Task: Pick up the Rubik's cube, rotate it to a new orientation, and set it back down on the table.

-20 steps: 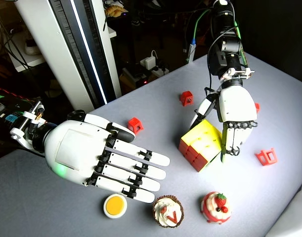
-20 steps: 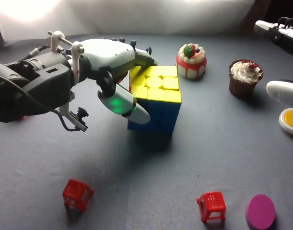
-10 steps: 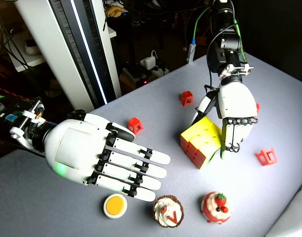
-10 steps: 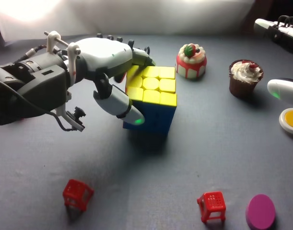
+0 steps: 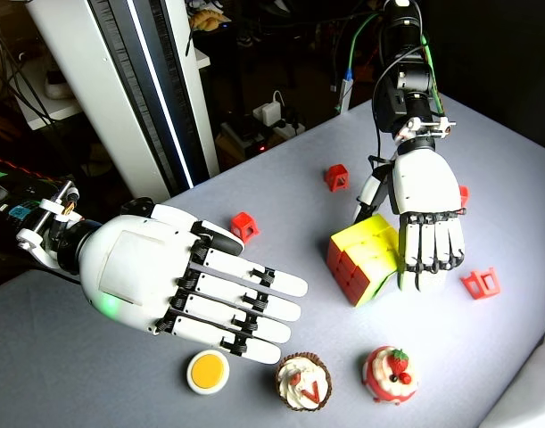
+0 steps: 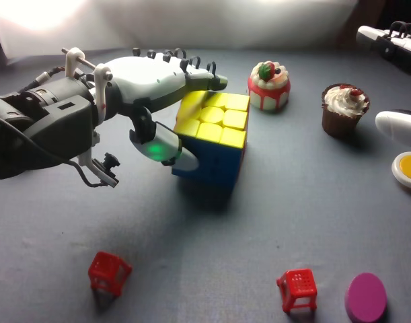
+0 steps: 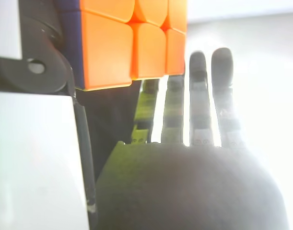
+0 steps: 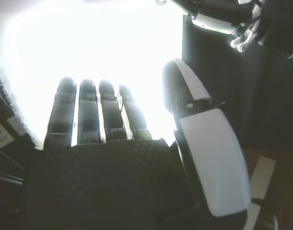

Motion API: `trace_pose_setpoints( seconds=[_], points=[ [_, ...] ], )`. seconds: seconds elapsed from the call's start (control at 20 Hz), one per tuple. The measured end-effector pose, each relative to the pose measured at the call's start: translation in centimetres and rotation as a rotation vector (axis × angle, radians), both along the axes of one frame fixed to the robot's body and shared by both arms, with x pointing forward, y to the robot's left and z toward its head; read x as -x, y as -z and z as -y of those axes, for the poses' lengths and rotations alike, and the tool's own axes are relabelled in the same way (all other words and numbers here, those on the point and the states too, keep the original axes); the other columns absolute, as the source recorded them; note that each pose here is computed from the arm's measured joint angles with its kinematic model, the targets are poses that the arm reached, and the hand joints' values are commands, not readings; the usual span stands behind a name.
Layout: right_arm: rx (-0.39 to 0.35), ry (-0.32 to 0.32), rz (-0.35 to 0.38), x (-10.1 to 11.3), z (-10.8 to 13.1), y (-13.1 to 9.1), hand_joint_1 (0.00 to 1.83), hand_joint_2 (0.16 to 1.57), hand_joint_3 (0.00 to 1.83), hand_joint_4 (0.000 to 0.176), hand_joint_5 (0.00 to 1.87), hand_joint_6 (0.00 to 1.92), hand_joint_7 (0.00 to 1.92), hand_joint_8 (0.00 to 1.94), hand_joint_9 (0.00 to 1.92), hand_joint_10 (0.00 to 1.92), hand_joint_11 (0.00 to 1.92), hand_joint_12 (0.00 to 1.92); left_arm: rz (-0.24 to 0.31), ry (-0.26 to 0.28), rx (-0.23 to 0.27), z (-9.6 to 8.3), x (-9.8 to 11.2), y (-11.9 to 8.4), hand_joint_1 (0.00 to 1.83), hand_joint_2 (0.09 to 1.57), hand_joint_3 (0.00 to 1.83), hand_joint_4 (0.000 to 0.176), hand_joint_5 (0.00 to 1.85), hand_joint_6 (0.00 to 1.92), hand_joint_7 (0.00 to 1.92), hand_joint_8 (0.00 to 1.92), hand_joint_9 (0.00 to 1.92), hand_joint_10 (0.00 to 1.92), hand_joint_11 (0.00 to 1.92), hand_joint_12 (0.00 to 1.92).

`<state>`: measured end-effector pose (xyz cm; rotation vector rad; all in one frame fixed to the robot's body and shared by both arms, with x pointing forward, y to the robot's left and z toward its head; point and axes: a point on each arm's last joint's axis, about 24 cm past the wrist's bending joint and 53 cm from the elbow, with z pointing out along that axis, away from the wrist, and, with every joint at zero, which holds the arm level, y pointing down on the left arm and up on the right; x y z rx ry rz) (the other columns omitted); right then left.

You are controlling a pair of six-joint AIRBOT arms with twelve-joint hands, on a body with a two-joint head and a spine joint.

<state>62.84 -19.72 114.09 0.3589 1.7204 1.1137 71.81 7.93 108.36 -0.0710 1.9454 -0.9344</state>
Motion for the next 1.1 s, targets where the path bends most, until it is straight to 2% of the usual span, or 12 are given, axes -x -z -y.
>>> trace_pose_setpoints(
  seconds=[0.1,0.15,0.25,0.35,0.45,0.6,0.65,0.75,0.8,0.85,0.95,1.1],
  points=[
    [0.0,0.0,0.0,0.0,0.0,0.0,0.63,1.38,0.0,0.0,0.0,0.0,0.0,0.0,0.0,0.0,0.0,0.0,0.005,0.006,-0.007,0.1,0.0,0.0,0.76,0.95,0.0,0.086,0.0,0.0,0.0,0.0,0.0,0.01,0.0,0.65],
    [0.0,0.0,0.0,0.0,0.0,0.0,0.63,1.38,0.0,0.0,0.0,0.0,0.0,0.0,0.0,0.0,0.0,0.0,0.004,0.008,-0.009,0.2,0.1,0.0,0.76,0.95,0.0,0.086,0.0,0.0,0.0,0.0,0.0,0.01,0.0,0.65],
    [0.0,0.0,0.0,0.0,0.0,0.0,0.64,1.39,0.0,0.0,0.0,0.0,0.0,0.0,0.0,0.0,0.0,0.0,0.016,0.024,-0.021,0.6,0.2,-0.3,0.74,0.95,0.0,0.087,0.0,0.0,0.0,0.0,0.0,0.0,0.0,0.35],
    [0.0,0.0,0.0,0.0,0.0,0.0,0.63,1.38,0.0,0.0,0.0,0.0,0.0,0.0,0.0,0.0,0.0,0.0,0.023,0.033,-0.038,0.8,0.3,-0.3,0.75,0.93,0.0,0.078,0.0,0.0,0.0,0.0,0.0,0.0,0.0,0.32],
    [0.0,0.001,-0.001,0.0,0.0,0.0,0.64,1.38,0.0,0.0,0.0,0.0,0.0,0.0,0.0,0.0,0.0,0.0,0.022,0.033,-0.04,0.8,0.3,-0.3,0.75,0.89,0.0,0.088,0.0,0.0,0.0,0.0,0.0,0.0,0.0,0.38],
    [0.0,0.001,-0.001,0.0,0.0,0.1,0.64,1.39,0.0,0.0,0.0,0.0,0.0,0.0,0.0,0.0,0.0,0.0,0.016,0.034,-0.046,0.8,0.3,-0.1,0.76,0.86,0.0,0.081,0.0,0.0,0.0,0.0,0.0,0.0,0.0,0.22],
    [0.001,0.001,-0.001,0.0,0.0,0.1,0.64,1.39,0.0,0.0,0.0,0.0,0.0,0.0,0.0,0.0,0.0,0.0,0.017,0.035,-0.053,0.8,0.3,0.0,0.78,0.85,0.0,0.046,0.0,0.0,0.0,0.0,0.0,0.0,0.0,0.44],
    [-0.001,0.004,-0.003,0.0,0.1,0.1,0.63,1.39,0.0,0.0,0.0,0.0,0.0,0.0,0.0,0.0,0.0,0.0,0.019,0.042,-0.067,1.0,0.4,0.2,0.76,0.85,0.0,0.007,0.0,0.0,0.0,0.0,0.0,0.0,0.0,0.92],
    [-0.001,0.003,-0.002,0.0,0.1,0.1,0.63,1.38,0.0,0.0,0.0,0.0,0.0,0.0,0.0,0.0,0.0,0.0,0.017,0.047,-0.071,1.2,0.5,0.4,0.74,0.84,0.0,0.031,0.0,0.0,0.0,0.0,0.0,0.0,0.0,1.14],
    [-0.001,0.004,-0.003,0.0,0.1,0.1,0.64,1.38,0.0,0.0,0.0,0.0,0.0,0.0,0.0,0.0,0.0,0.0,0.015,0.052,-0.079,1.4,0.6,0.6,0.75,0.85,0.0,0.042,0.0,0.0,0.0,0.0,0.0,0.0,0.0,1.15],
    [-0.002,0.005,-0.003,0.0,0.1,0.1,0.62,1.39,0.0,0.0,0.0,0.0,0.0,0.0,0.0,0.0,0.0,0.0,0.004,0.052,-0.087,1.5,0.7,0.9,0.75,0.87,0.0,0.049,0.0,0.0,0.0,0.0,0.0,0.0,0.0,0.96],
    [-0.002,0.006,-0.002,0.0,0.2,0.1,0.63,1.38,0.0,0.0,0.0,0.0,0.0,0.0,0.0,0.0,0.0,0.0,-0.004,0.045,-0.098,1.2,0.4,1.3,0.75,0.86,0.0,0.049,0.0,0.0,0.0,0.0,0.0,0.0,0.0,0.92]
  ],
)
